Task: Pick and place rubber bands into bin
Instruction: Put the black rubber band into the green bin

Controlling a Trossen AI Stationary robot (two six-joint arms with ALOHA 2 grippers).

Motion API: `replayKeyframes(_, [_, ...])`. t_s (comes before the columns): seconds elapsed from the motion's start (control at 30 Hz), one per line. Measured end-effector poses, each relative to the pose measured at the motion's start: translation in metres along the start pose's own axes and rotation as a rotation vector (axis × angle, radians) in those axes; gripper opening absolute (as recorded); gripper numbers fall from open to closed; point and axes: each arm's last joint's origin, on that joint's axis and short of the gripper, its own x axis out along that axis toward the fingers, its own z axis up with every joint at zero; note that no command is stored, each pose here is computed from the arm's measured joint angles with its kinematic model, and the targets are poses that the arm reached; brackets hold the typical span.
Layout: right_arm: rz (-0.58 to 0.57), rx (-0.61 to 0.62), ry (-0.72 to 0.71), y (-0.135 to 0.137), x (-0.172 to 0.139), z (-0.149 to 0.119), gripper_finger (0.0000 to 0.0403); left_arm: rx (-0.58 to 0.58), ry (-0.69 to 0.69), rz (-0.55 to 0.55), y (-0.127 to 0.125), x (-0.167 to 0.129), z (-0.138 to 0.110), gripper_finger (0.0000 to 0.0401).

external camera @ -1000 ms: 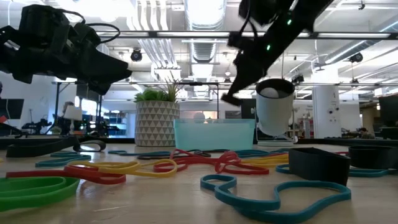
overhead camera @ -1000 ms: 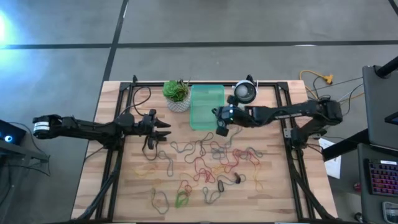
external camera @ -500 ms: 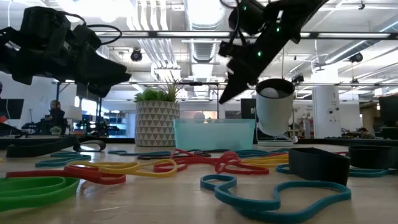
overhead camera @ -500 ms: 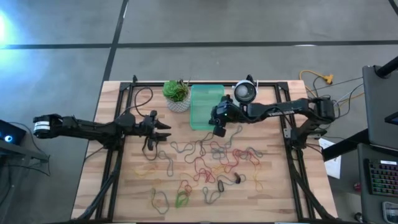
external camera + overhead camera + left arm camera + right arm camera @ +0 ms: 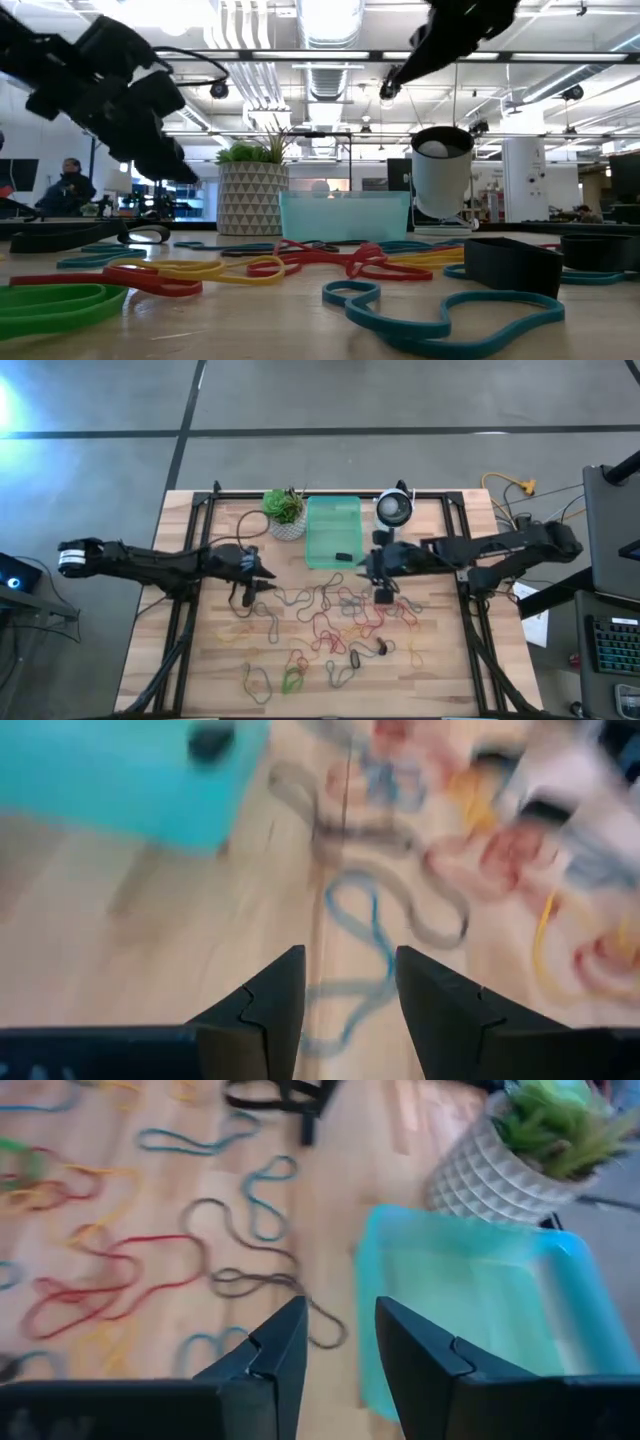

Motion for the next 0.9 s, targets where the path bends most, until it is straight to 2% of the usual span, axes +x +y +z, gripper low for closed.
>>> replayKeyframes(0.2, [0.079,-0.008,-0.023,0.025,-0.015,-0.014,0.0107,0.028,0.226,0.17,-0.009,0.002,0.022,0.0141])
replayKeyframes(0.33, [0.112,0.016,-0.034,0.037,-0.013,-0.024,0.0105,0.076,0.333,0.224,-0.015,0.004,0.036,0.0141])
replayKeyframes(0.57, [0.157,0.052,-0.068,0.053,-0.006,-0.038,0.0112,0.103,0.62,0.259,-0.013,0.019,0.026,0.0141])
replayKeyframes(0.9, [0.208,0.044,-0.156,0.067,-0.01,-0.035,0.0111,0.121,0.716,0.32,-0.008,0.036,0.017,0.0141])
